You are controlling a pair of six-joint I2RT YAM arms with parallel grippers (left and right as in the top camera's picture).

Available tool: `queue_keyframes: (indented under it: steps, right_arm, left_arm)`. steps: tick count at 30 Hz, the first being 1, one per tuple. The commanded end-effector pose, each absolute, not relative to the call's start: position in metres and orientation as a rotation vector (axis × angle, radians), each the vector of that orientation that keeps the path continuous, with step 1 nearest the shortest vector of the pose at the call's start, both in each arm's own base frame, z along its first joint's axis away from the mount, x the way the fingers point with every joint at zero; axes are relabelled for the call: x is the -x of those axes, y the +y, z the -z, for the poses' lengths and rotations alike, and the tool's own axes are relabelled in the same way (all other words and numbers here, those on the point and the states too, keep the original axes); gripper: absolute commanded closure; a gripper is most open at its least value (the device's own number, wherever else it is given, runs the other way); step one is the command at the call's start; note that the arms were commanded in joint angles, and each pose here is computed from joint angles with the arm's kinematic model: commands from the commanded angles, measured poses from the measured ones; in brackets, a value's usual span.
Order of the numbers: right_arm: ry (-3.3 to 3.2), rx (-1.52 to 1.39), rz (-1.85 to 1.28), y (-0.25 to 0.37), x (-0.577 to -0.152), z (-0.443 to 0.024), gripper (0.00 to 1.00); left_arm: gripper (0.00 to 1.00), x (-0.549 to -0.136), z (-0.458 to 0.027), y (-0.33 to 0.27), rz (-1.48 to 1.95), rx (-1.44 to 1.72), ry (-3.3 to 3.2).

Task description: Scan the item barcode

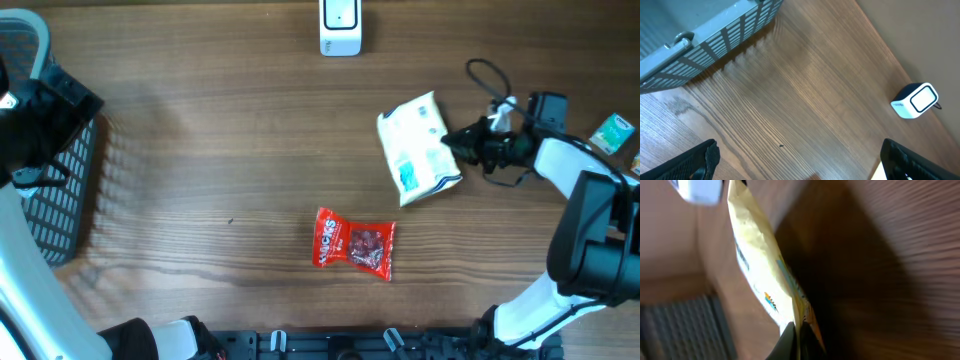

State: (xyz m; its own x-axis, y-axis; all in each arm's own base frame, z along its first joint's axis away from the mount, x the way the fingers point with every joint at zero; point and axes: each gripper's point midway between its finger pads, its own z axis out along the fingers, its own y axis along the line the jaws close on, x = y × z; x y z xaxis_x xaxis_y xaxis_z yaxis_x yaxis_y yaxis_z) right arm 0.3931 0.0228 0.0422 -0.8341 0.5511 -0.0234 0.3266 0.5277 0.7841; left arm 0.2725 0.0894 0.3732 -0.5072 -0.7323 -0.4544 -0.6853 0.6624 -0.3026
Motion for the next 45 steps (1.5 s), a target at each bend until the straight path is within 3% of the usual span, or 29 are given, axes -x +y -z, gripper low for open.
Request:
queue_keyframes:
  steps: [1, 2, 3, 4, 6, 7, 8, 13, 19, 23, 36, 39, 42, 45]
  right_arm:
    - [2.472, -0.837, -1.273, 0.013, -0.391, -0.045, 0.96]
    - [2.498, -0.789, -1.266, 0.016, -0.386, -0.043, 0.96]
    - [2.524, -0.753, -1.262, 0.019, -0.381, -0.041, 0.89]
    - [2.574, -0.719, -1.233, 0.021, -0.372, -0.035, 0.57]
    - [2.651, -0.701, -1.155, 0.020, -0.361, -0.025, 0.14]
    - [2.674, -0.700, -1.121, 0.018, -0.358, -0.021, 0.04]
    - [2.694, -0.699, -1.087, 0.016, -0.356, -0.018, 0.00]
    - [2.734, -0.655, -1.030, 0.014, -0.348, -0.010, 0.00]
    - [2.859, -0.715, -1.054, 0.043, -0.309, 0.014, 0.00]
    - [2.972, -0.843, -0.849, 0.049, -0.292, 0.034, 0.00]
    - [2.923, -0.895, -0.631, 0.051, -0.316, 0.062, 0.02]
    - [2.948, -0.914, -0.627, 0.051, -0.312, 0.079, 0.13]
    - [2.951, -0.916, -0.630, 0.051, -0.313, 0.090, 0.38]
    - [2.934, -0.866, -0.621, 0.049, -0.319, 0.090, 0.88]
  left_arm:
    - [0.00, -0.271, -0.376, 0.093, 0.092, 1.082, 2.315]
    - [0.00, -0.271, -0.376, 0.093, 0.092, 1.082, 2.315]
    - [0.00, -0.271, -0.376, 0.093, 0.092, 1.082, 2.315]
    - [0.00, -0.271, -0.376, 0.093, 0.092, 1.082, 2.315]
    - [0.00, -0.271, -0.376, 0.093, 0.092, 1.082, 2.315]
    - [0.00, -0.271, -0.376, 0.093, 0.092, 1.082, 2.315]
    - [0.00, -0.271, -0.376, 0.093, 0.092, 1.082, 2.315]
    - [0.00, -0.271, -0.376, 0.093, 0.092, 1.082, 2.315]
    - [0.00, -0.271, -0.376, 0.093, 0.092, 1.082, 2.315]
    - [0.00, -0.271, -0.376, 0.093, 0.092, 1.082, 2.315]
    - [0.00, -0.271, -0.376, 0.093, 0.092, 1.082, 2.315]
    - [0.00, -0.271, -0.376, 0.093, 0.092, 1.082, 2.315]
    - [0.00, -0.271, -0.376, 0.093, 0.092, 1.082, 2.315]
    - [0.00, -0.271, -0.376, 0.093, 0.092, 1.082, 2.315]
